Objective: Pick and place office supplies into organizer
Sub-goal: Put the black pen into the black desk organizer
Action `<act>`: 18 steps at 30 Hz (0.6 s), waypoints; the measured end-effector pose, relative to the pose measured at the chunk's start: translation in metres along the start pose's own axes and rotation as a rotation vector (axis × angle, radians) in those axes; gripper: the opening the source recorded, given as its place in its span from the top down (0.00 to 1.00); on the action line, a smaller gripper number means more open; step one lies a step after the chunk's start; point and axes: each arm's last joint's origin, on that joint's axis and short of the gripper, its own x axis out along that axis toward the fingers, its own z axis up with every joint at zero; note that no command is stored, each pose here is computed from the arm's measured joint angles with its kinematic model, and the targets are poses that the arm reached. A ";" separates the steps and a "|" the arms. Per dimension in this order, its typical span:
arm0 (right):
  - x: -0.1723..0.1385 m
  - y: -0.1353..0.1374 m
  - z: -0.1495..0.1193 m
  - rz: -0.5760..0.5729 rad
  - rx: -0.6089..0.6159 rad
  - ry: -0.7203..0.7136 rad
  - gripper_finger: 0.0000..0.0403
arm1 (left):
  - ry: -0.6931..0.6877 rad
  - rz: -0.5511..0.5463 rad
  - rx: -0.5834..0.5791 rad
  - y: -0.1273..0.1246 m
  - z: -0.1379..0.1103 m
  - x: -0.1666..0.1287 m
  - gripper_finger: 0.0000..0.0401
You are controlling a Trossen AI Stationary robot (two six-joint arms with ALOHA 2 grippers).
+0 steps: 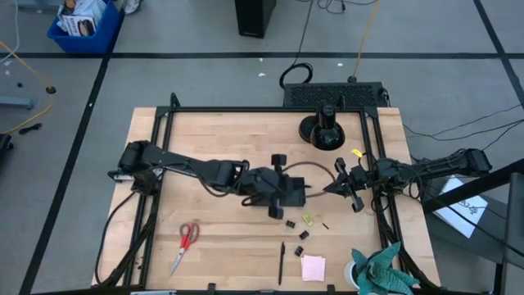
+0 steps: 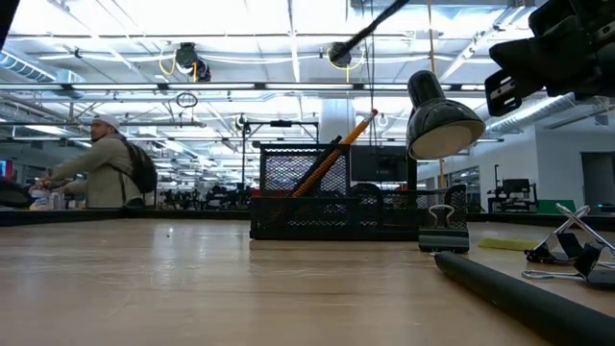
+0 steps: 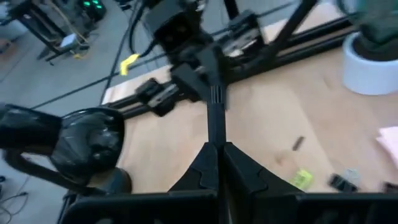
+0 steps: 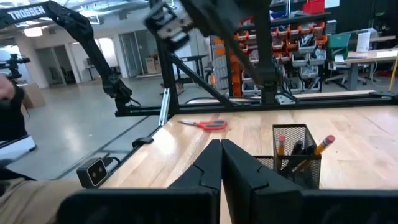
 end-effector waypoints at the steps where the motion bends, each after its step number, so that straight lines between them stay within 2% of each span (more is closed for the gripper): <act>1: 0.000 0.000 0.000 0.000 0.000 0.000 1.00 | 0.004 -0.002 0.002 0.002 -0.003 -0.002 0.99; 6: 0.000 0.000 0.000 -0.002 0.009 0.003 0.99 | -0.055 0.009 -0.028 0.018 -0.025 -0.019 0.99; 10: 0.000 0.000 -0.001 -0.004 0.010 0.010 1.00 | -0.223 -0.003 -0.091 0.026 -0.053 -0.034 1.00; 12: 0.000 0.000 -0.001 -0.006 0.011 0.014 1.00 | -0.334 -0.015 -0.121 0.027 -0.069 -0.035 1.00; 15: 0.001 -0.001 -0.002 -0.009 0.009 0.021 0.99 | -0.411 -0.030 -0.153 0.024 -0.094 -0.031 1.00; 18: 0.001 -0.001 -0.003 -0.012 0.010 0.031 0.99 | -0.395 -0.010 -0.170 0.024 -0.119 -0.026 1.00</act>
